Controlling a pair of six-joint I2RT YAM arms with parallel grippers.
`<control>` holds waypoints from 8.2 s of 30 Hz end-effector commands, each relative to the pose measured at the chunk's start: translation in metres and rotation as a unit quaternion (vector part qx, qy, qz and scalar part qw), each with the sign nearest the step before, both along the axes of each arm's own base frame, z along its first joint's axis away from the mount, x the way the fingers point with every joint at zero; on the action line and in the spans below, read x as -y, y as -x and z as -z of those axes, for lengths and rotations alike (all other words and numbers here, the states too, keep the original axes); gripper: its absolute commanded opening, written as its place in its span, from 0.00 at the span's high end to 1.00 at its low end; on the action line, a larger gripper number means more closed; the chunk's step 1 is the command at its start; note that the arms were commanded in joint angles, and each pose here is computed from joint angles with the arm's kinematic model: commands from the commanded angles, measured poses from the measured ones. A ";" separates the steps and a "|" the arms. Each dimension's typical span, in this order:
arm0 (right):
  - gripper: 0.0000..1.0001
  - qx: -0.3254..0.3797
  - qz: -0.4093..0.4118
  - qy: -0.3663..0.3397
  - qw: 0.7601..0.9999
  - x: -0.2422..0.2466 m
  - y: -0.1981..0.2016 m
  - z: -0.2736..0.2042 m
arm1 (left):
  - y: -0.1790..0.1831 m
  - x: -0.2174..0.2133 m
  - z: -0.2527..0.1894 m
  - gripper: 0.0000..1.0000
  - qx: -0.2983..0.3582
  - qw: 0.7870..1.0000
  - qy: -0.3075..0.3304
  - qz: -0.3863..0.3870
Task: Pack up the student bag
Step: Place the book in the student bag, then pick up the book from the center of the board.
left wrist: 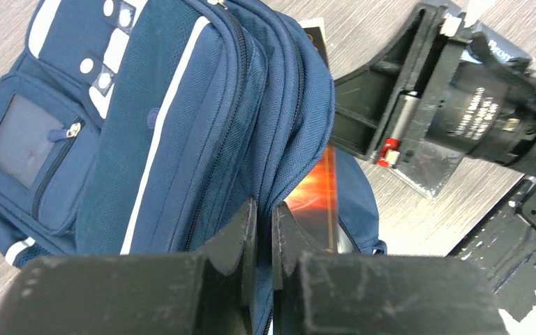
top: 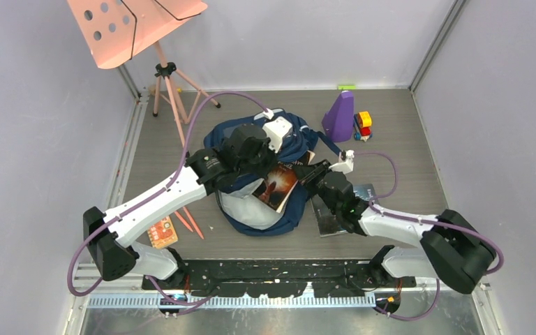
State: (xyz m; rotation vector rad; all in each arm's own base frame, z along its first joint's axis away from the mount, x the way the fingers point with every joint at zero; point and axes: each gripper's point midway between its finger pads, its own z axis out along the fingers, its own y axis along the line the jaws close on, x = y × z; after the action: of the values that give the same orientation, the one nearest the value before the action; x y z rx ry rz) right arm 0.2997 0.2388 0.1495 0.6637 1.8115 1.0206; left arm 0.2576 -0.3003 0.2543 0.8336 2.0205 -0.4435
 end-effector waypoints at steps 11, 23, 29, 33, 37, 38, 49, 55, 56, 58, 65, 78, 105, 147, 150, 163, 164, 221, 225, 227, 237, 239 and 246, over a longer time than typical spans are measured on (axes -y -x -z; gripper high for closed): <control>0.99 0.135 0.106 -0.143 0.975 -0.020 -0.070 -0.051 | 0.022 0.045 -0.044 1.00 0.003 0.989 0.114 0.099; 0.93 0.120 0.141 -0.027 0.982 -0.036 -0.107 0.002 | 0.023 0.040 -0.044 1.00 0.005 0.990 0.109 0.093; 0.63 0.118 0.133 -0.003 0.984 -0.036 -0.104 0.007 | 0.003 0.023 -0.034 1.00 0.023 0.997 0.062 0.035; 0.46 0.109 0.121 0.029 0.986 -0.027 -0.090 0.004 | -0.008 0.015 -0.028 1.00 0.025 0.999 0.038 0.012; 0.36 0.082 0.102 0.072 0.989 -0.016 -0.072 0.013 | -0.028 -0.001 -0.018 1.00 0.005 0.999 0.030 -0.031; 0.35 0.081 0.099 0.075 0.989 -0.012 -0.068 0.009 | -0.032 -0.005 -0.017 1.00 0.002 0.999 0.031 -0.041; 0.28 0.054 0.037 0.163 0.984 0.028 -0.008 0.008 | -0.083 -0.069 -0.009 1.00 0.035 0.986 -0.033 -0.157; 0.17 0.035 0.000 0.300 0.953 0.061 0.014 0.005 | -0.095 -0.107 -0.017 1.00 0.060 0.972 -0.096 -0.208; 0.13 0.034 -0.002 0.310 0.950 0.065 0.016 0.004 | -0.097 -0.112 -0.018 1.00 0.062 0.968 -0.108 -0.217; 0.09 0.025 -0.002 0.337 0.941 0.082 0.015 -0.002 | -0.099 -0.120 -0.019 1.00 0.065 0.963 -0.125 -0.230; 0.06 -0.117 0.010 0.312 0.943 0.147 0.008 0.019 | -0.081 -0.090 -0.040 0.35 0.047 0.985 -0.052 -0.158; 0.03 -0.253 0.205 0.168 0.930 0.269 0.015 0.067 | 0.009 0.017 -0.055 0.13 -0.030 0.986 0.161 -0.011; 0.38 -0.266 -0.049 0.100 0.958 0.155 -0.033 0.109 | -0.010 0.131 0.125 0.11 -0.152 0.977 0.095 0.112; 0.21 -0.407 0.039 0.071 0.910 0.186 0.088 0.113 | 0.068 0.154 0.221 0.14 -0.320 0.936 0.135 -0.052; 0.31 -0.404 0.030 0.061 0.912 0.180 0.087 0.116 | 0.064 0.163 0.211 0.15 -0.314 0.934 0.163 -0.048; 0.67 -0.364 0.041 -0.011 0.930 0.156 0.080 0.126 | 0.049 0.193 0.106 0.21 -0.253 0.917 0.307 0.007; 0.67 -0.362 0.046 -0.013 0.931 0.156 0.078 0.125 | 0.049 0.193 0.099 0.21 -0.247 0.918 0.311 0.008; 0.67 -0.275 0.019 -0.080 0.958 0.014 -0.014 0.122 | 0.011 -0.020 0.101 0.04 -0.110 0.957 0.128 -0.234; 0.67 -0.274 0.016 -0.077 0.958 0.010 -0.015 0.122 | 0.015 -0.012 0.113 0.10 -0.167 0.942 0.178 -0.231; 0.67 -0.273 0.017 -0.075 0.959 0.010 -0.015 0.122 | 0.019 -0.003 0.115 0.19 -0.187 0.936 0.204 -0.219; 0.65 -0.235 0.037 -0.029 0.971 0.026 -0.018 0.103 | 0.030 0.048 0.102 0.68 -0.238 0.921 0.283 -0.120; 0.63 -0.218 0.043 -0.003 0.975 0.035 -0.018 0.092 | 0.029 0.047 0.093 0.77 -0.230 0.922 0.290 -0.112; 0.33 -0.119 0.047 0.135 0.983 0.079 -0.013 0.024 | 0.028 0.022 0.071 1.00 -0.211 0.933 0.283 -0.073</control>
State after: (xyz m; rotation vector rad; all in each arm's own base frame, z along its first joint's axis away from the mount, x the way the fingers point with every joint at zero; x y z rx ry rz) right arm 0.3072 0.1879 0.0808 0.9380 2.1249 0.8124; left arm 0.2242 -0.3154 0.1154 0.1147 2.3585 -0.9433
